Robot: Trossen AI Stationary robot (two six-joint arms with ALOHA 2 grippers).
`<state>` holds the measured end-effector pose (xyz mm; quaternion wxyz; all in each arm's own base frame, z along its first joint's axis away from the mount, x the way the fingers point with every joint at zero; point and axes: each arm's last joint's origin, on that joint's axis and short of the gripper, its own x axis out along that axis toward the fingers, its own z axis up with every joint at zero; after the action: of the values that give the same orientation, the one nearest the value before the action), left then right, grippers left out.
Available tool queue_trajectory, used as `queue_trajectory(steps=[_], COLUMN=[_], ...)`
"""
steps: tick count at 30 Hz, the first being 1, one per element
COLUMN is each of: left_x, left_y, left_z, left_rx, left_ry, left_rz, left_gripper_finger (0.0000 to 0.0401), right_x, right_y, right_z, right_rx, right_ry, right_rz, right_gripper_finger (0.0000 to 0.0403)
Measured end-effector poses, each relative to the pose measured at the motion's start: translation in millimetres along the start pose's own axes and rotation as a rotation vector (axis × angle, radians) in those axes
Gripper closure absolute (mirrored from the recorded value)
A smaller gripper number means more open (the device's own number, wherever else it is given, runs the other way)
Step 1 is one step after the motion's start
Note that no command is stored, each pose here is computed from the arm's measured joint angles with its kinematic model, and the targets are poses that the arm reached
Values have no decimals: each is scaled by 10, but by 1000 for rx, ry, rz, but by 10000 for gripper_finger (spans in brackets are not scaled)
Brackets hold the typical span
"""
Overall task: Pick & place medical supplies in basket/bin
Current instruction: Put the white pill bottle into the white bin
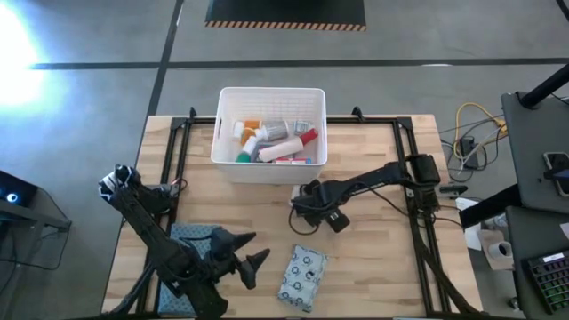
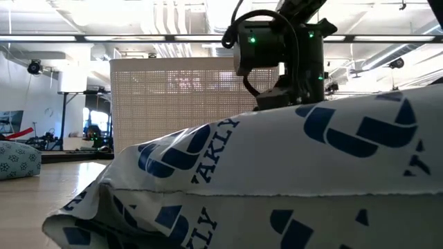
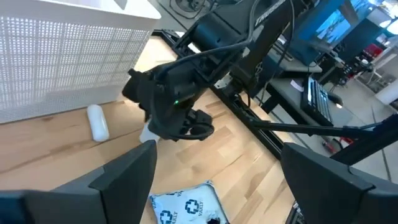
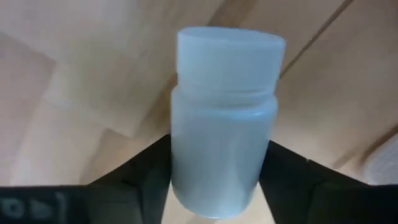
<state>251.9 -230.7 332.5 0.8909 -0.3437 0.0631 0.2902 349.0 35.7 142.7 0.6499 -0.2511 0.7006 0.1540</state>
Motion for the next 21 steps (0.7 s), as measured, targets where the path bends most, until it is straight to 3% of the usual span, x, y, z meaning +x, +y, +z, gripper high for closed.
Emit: queue_trajectory(steps=[4,8,14,18,21], left_x=[0,-14,-78,-110,-103], left_y=[0,-1,-5,-8,-8], left_z=[-3,-12,-42,-56,-53], left_rx=[12,35,42,47,45], left_ry=[7,21,45,51,50], left_rz=[0,-4,-19,-27,-26], left_gripper_finger=[81,81,81,81,81], right_x=[-162,-439,-1310,-1972,-2375], right_y=[111,155,201,149,-93], right_z=[31,36,-68,-251,-461], right_rx=[74,201,486,705,854], right_ry=[-59,-153,-443,-732,-943], right_rz=[7,13,-23,-181,-323], right_gripper_finger=[241,246,245,224,210])
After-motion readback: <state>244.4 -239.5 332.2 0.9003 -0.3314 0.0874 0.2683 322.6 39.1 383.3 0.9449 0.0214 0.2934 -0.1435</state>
